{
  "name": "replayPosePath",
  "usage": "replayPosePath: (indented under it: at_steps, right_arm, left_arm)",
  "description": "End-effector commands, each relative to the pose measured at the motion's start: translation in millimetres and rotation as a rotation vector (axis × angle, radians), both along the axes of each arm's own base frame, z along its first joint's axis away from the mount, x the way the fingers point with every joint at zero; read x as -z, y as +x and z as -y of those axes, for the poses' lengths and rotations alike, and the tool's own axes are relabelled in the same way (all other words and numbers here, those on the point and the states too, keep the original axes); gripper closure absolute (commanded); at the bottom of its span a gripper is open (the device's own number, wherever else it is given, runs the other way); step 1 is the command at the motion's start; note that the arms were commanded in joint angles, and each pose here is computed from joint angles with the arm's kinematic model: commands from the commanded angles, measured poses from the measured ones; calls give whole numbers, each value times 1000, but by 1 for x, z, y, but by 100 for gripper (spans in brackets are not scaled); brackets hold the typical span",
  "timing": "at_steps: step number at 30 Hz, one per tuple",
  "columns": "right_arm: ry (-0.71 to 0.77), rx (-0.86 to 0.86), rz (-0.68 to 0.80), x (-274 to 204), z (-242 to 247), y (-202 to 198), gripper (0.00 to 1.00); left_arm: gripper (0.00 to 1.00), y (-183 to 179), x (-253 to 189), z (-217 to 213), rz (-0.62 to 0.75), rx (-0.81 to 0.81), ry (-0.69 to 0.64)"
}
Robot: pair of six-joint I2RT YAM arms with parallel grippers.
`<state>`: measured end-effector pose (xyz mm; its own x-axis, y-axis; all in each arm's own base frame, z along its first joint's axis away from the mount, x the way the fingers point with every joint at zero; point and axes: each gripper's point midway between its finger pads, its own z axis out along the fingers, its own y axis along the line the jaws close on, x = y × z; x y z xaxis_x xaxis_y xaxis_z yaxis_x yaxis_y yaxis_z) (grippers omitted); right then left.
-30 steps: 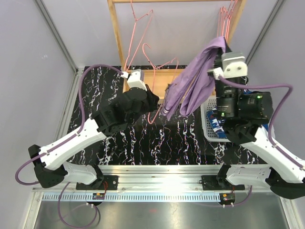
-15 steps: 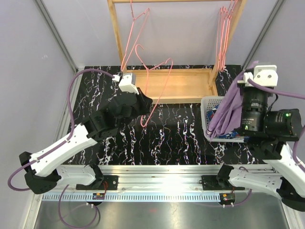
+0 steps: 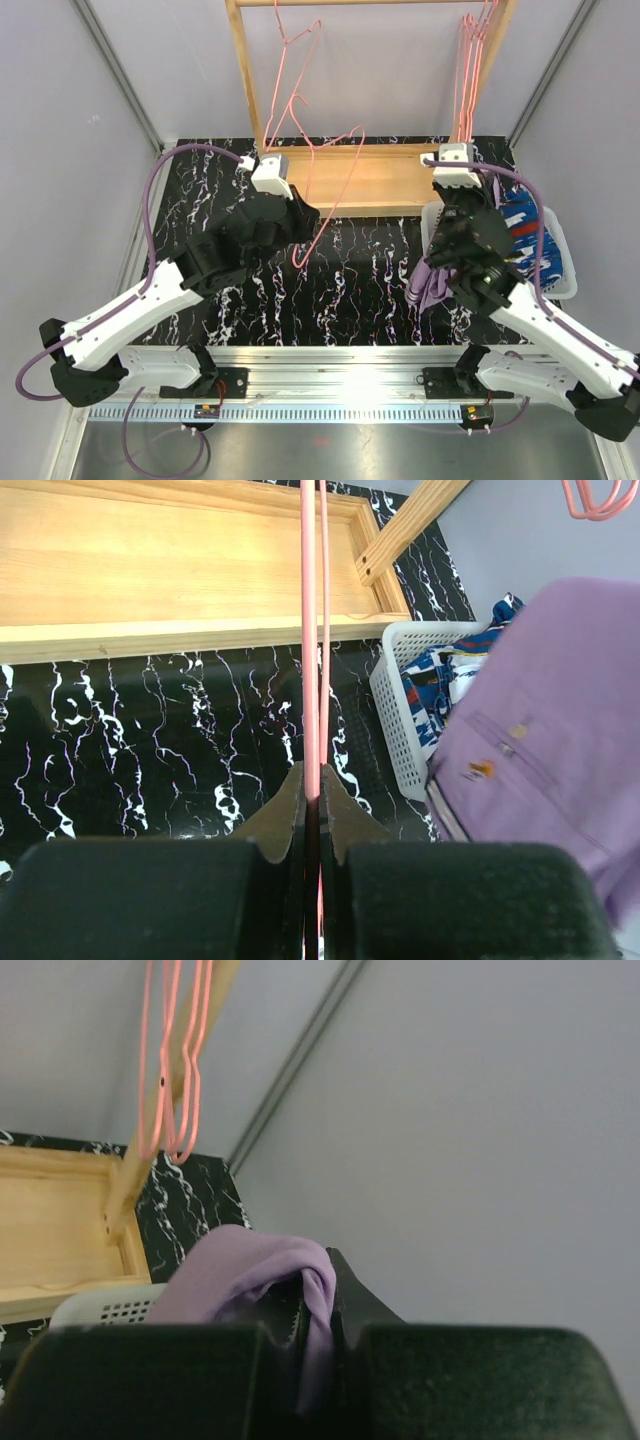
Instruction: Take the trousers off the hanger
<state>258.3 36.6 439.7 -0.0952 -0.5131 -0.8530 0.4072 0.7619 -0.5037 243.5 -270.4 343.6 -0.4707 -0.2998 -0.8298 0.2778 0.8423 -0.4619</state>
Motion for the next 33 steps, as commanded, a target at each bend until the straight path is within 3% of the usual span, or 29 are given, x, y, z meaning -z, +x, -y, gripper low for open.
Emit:
replayPosePath:
  at_steps: [1,5,17,26,33]
  right_arm:
    - [155,108,56,6,17,2,100]
    - [300,94,109,9,25,-3,100]
    - [387,214,179,-3,74,-38,100]
    - [272,259,220,-45,105,-59,100]
    - [134,329,189,-45,124,-69,100]
  left_arm:
    - [100,-4,-39,-5,67,17,-70]
    - [100,-4,-40,-14,80,0,-55]
    - [100,-6,-43,-13,87,17,-62]
    - [100,-9,-46,-11,85,42,-72]
    - [100,-15,-60,-8,96,86,-72]
